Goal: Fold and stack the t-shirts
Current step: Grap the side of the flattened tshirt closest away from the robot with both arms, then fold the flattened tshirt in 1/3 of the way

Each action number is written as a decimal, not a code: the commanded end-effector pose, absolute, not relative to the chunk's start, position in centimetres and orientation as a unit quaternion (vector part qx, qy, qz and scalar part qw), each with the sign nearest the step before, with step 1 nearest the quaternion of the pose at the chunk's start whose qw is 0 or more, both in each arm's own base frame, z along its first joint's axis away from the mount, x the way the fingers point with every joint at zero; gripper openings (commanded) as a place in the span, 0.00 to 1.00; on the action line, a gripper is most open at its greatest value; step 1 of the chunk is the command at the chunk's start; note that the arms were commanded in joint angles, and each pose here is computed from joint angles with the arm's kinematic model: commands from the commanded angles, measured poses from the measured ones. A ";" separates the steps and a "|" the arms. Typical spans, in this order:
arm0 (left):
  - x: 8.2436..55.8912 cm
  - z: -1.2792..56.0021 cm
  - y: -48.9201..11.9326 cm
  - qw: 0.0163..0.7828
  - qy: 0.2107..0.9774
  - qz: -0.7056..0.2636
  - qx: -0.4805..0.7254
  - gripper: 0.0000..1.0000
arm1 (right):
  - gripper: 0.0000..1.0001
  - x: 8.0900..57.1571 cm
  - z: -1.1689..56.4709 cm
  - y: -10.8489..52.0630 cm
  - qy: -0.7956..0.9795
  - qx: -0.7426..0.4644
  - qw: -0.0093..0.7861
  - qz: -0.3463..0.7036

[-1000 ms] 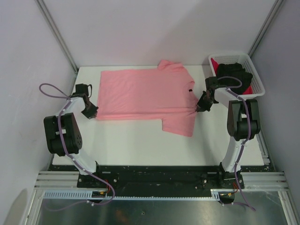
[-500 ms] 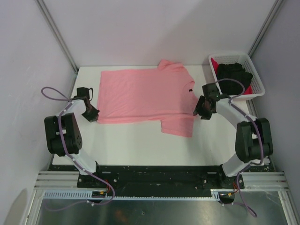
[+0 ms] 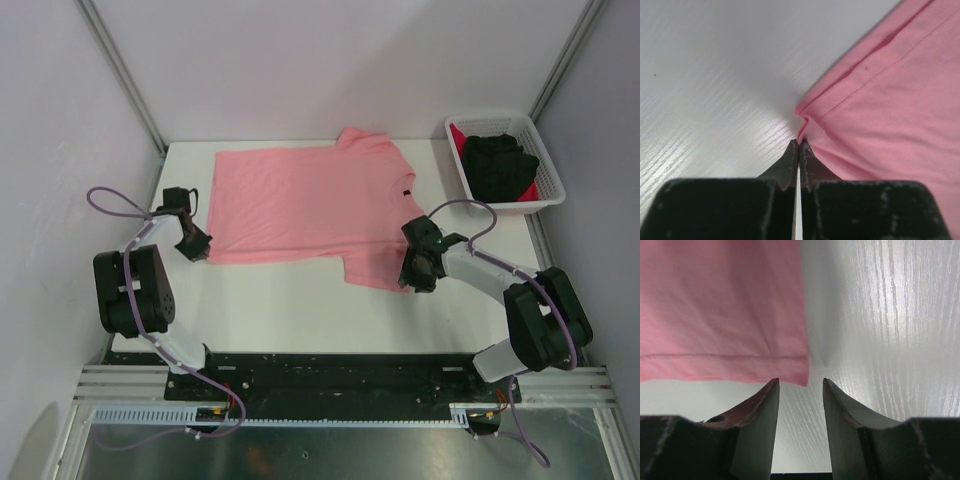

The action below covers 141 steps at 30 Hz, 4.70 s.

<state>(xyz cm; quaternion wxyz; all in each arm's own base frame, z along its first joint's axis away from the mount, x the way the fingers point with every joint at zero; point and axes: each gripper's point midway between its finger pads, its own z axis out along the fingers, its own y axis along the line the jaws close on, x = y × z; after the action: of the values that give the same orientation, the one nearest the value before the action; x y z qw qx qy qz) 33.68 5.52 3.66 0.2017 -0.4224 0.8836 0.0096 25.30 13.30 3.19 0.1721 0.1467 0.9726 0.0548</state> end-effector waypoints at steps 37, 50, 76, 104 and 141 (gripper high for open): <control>30.3 6.6 5.7 0.263 0.868 0.008 -0.422 0.54 | 0.00 19.3 8.8 12.9 0.969 0.153 0.166 0.101; 27.9 4.3 4.5 0.227 0.869 -0.004 -0.439 0.43 | 0.00 19.1 9.3 12.9 0.968 0.146 0.171 0.107; 29.1 3.6 5.5 0.240 0.860 0.018 -0.451 0.00 | 0.00 18.4 10.0 10.1 0.965 0.171 0.182 0.080; 38.0 7.1 3.6 0.265 0.871 0.010 -0.413 0.00 | 0.00 34.5 13.4 13.0 0.942 0.158 0.294 0.040; 41.0 8.3 4.3 0.288 0.858 0.016 -0.424 0.00 | 0.00 42.0 12.3 8.5 0.934 0.204 0.292 0.013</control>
<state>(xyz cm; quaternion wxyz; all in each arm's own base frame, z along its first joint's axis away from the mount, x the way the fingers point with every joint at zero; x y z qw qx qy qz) 39.08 3.71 5.11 0.2393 -0.4184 0.8759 0.0208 41.51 9.08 10.35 0.2629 0.2029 0.9432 0.0064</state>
